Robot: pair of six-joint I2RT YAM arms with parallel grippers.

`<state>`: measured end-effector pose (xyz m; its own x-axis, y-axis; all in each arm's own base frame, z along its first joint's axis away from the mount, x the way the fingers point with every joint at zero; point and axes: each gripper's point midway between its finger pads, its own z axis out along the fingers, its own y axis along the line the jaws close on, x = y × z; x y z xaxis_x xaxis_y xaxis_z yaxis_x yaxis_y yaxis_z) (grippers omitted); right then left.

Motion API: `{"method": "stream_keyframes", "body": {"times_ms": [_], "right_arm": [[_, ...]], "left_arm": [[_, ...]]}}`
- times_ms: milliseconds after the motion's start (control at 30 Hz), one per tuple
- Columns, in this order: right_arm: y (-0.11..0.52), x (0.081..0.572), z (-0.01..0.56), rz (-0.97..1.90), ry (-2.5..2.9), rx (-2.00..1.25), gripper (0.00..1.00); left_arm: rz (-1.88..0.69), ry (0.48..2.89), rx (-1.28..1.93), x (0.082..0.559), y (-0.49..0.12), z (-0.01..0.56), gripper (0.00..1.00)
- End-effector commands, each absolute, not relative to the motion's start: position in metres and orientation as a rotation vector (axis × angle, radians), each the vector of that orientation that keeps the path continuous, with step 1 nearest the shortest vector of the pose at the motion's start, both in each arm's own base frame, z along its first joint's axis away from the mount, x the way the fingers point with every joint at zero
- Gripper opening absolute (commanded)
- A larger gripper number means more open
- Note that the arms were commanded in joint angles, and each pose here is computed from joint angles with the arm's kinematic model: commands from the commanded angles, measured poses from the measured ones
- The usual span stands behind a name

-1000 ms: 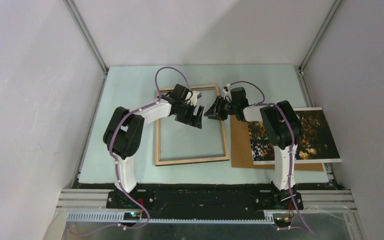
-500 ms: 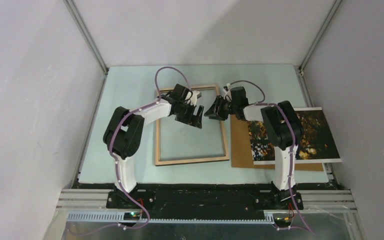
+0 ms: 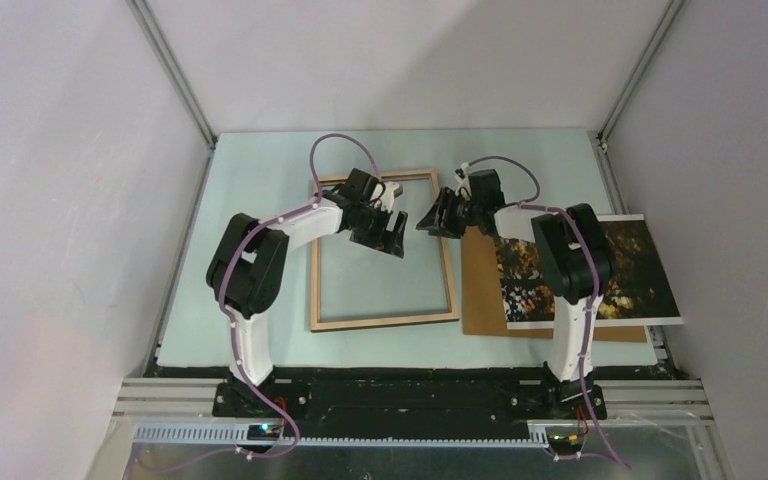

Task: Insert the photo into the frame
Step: Place the photo frame item in the photo frame.

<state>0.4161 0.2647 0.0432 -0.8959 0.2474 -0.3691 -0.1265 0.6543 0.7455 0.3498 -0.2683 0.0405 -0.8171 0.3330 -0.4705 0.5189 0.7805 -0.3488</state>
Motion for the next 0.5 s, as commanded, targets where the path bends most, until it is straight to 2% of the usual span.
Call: {"method": "stream_keyframes", "body": {"times_ms": [0, 467], "right_arm": [[0.244, 0.431, 0.066, 1.037, 2.372, 0.067, 0.54], [0.218, 0.436, 0.093, 0.940, 2.327, 0.021, 0.54]], "left_arm": [[-0.670, 2.562, 0.662, 0.352, -0.271, 0.040, 0.89], [-0.668, 2.561, 0.664, 0.351, -0.270, 0.040, 0.89]]}}
